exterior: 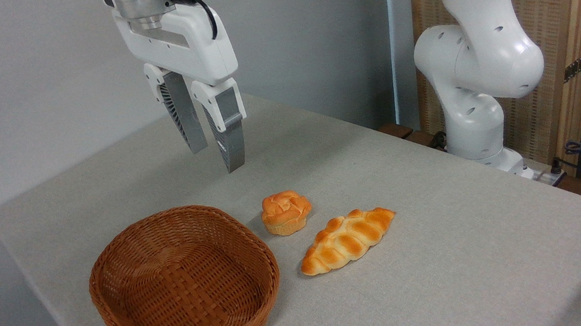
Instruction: Put bread into the basket
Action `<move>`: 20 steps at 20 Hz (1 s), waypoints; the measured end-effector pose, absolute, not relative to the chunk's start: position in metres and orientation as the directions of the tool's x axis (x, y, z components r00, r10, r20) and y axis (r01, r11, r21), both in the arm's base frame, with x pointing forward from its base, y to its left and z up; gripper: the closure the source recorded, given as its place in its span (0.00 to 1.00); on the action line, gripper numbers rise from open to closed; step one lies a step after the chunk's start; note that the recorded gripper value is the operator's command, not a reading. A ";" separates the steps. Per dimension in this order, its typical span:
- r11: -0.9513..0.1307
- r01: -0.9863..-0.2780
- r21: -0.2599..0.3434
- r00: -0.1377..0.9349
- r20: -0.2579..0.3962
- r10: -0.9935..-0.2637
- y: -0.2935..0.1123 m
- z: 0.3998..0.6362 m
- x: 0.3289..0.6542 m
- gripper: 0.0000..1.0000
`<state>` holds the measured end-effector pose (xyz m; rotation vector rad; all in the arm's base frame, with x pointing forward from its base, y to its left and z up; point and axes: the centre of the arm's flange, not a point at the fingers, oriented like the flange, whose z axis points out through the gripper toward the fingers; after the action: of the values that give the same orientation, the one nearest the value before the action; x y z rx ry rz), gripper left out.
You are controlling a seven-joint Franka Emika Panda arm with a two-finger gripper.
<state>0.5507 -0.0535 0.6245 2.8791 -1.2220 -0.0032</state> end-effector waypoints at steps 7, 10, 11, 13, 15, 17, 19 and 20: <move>-0.691 -0.723 0.014 0.691 0.004 -0.723 -0.054 0.624 0.551 0.00; -0.691 -0.723 0.014 0.691 0.004 -0.723 -0.054 0.624 0.551 0.00; -0.691 -0.723 0.014 0.691 0.004 -0.723 -0.054 0.624 0.551 0.00; -0.691 -0.723 0.014 0.691 0.004 -0.723 -0.054 0.624 0.551 0.00; -0.691 -0.723 0.014 0.691 0.003 -0.723 -0.054 0.624 0.551 0.00; -0.690 -0.723 0.016 0.691 0.001 -0.723 -0.054 0.623 0.550 0.00; -0.690 -0.723 0.017 0.690 -0.001 -0.723 -0.054 0.622 0.550 0.00; -0.690 -0.723 0.018 0.690 -0.002 -0.724 -0.054 0.622 0.550 0.00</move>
<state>0.5502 -0.0539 0.6220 2.8733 -1.2300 -0.0134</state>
